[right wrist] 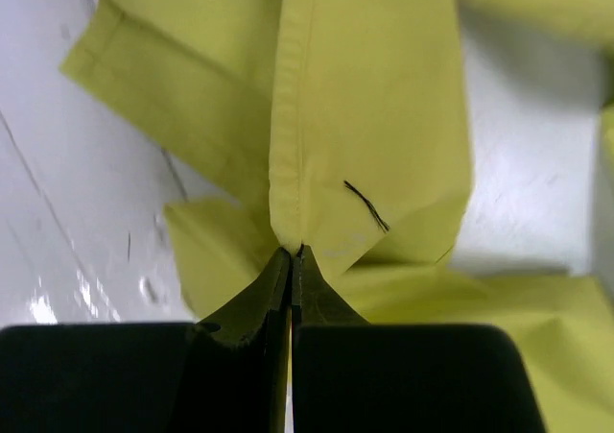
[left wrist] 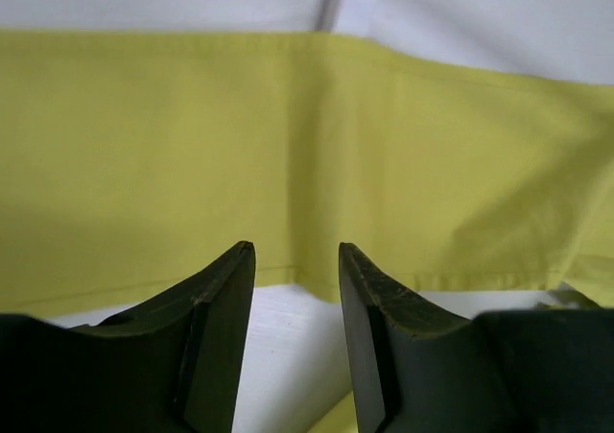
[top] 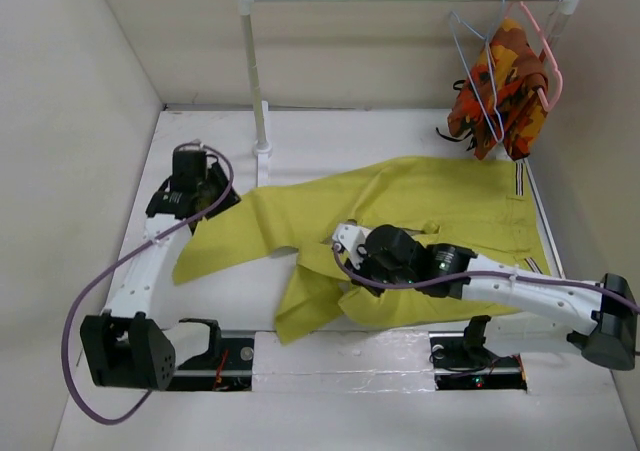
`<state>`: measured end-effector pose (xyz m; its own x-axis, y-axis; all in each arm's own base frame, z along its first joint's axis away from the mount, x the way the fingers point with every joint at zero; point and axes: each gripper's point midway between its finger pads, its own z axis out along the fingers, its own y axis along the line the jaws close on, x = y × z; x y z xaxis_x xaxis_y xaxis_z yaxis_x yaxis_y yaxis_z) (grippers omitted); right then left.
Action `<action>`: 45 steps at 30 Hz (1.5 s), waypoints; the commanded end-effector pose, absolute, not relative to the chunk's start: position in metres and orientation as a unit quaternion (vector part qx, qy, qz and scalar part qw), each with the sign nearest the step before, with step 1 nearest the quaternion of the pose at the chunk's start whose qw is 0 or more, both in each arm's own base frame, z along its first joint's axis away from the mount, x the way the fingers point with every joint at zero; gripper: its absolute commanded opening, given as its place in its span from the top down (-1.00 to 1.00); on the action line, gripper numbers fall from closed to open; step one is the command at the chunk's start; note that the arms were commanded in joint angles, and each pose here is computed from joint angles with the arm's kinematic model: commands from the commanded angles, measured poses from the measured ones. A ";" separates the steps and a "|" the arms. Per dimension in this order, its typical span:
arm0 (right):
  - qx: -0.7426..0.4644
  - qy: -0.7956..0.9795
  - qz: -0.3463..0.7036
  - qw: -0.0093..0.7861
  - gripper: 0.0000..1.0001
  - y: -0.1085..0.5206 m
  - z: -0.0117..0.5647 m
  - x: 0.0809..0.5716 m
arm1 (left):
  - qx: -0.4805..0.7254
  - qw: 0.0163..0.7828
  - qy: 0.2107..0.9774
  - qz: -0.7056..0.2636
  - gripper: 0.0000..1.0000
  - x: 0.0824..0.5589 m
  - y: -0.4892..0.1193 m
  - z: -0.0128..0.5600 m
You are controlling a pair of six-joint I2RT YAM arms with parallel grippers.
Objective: Place the trousers on the hanger
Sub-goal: Fold the trousers
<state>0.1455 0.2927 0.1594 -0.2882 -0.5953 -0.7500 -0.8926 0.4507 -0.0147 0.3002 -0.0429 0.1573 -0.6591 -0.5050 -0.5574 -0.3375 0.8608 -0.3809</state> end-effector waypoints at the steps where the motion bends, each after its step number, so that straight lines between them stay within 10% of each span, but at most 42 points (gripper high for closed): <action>1: -0.480 0.797 0.234 0.281 1.00 0.266 0.130 0.113 | -0.193 0.367 0.906 -0.086 0.23 0.322 -0.043 0.191; 11: -0.517 0.780 0.228 0.268 1.00 0.267 0.142 0.112 | -0.311 0.202 0.918 -0.138 -0.20 0.276 -0.061 0.042; 27: -0.554 0.631 0.311 0.446 1.00 0.371 0.330 0.159 | -0.408 0.202 0.890 0.010 -0.18 0.347 0.033 0.008; 32: -0.562 0.556 0.373 0.486 1.00 0.350 0.386 0.113 | -0.408 0.285 0.868 0.003 -0.18 0.419 0.065 0.087; 40: -0.623 0.678 0.334 0.203 1.00 0.289 0.144 0.049 | -0.349 0.390 0.851 -0.027 -0.20 0.422 0.037 0.195; 45: -0.630 0.710 0.275 0.151 0.96 0.264 0.106 0.044 | -0.251 0.409 0.877 -0.009 -0.16 0.376 -0.002 0.211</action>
<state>0.0452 0.2683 0.0941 -0.1577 -0.8161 -0.5559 -0.9764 0.0446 0.2114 0.4108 0.0092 0.2230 -0.4359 -0.5673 -0.6987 -0.4780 0.8037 -0.3544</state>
